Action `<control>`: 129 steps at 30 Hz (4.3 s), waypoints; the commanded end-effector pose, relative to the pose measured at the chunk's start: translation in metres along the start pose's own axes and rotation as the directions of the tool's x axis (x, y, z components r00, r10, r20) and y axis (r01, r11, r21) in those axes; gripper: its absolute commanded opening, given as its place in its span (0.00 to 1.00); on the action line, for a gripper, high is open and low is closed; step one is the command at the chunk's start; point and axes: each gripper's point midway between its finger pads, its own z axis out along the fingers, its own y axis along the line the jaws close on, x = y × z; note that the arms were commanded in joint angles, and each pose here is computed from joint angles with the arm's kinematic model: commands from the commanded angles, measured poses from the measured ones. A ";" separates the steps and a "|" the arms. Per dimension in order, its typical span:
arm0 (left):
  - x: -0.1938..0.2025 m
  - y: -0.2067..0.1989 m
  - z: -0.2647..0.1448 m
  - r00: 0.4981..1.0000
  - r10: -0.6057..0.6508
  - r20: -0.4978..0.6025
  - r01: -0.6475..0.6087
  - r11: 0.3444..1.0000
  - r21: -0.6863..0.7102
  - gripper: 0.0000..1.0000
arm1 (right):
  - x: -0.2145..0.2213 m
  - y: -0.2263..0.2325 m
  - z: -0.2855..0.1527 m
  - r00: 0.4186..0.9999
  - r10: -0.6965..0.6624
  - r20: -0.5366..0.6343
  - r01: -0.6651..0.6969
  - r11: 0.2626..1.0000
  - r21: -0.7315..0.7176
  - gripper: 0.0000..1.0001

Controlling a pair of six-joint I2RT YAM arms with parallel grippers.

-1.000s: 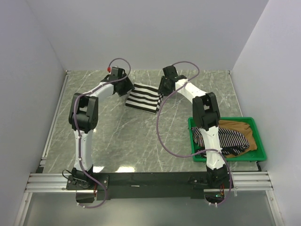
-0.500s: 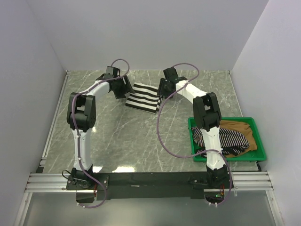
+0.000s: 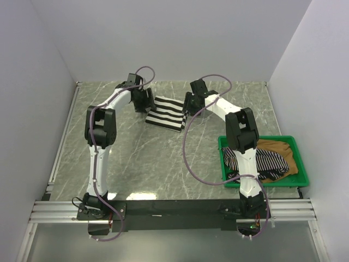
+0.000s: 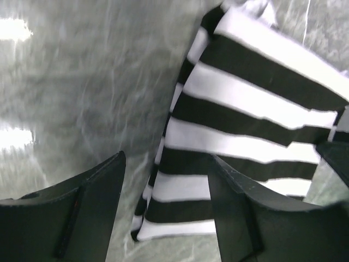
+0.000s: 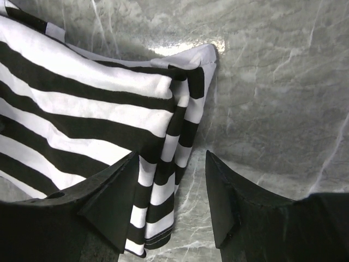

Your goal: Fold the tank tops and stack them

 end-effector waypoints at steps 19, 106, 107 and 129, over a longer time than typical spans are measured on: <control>0.029 0.022 0.033 0.990 0.099 -0.103 -0.116 0.977 -0.178 0.05 | -0.040 0.038 -0.075 0.989 -0.011 0.148 0.029 0.993 -0.115 0.59; 0.148 -0.142 -0.256 0.908 0.101 0.407 -0.226 0.936 0.270 0.64 | 0.196 -0.215 -0.220 0.676 0.606 0.419 -0.735 0.596 0.323 0.79; 0.149 -0.141 -0.258 0.907 0.103 0.408 -0.229 0.935 0.273 0.64 | 0.196 -0.216 -0.219 0.676 0.606 0.419 -0.735 0.594 0.327 0.77; 0.079 -0.155 -0.353 0.794 0.041 0.606 -0.235 0.941 0.244 0.70 | -0.072 0.026 -0.476 0.699 0.252 0.669 -0.057 0.952 -0.300 0.00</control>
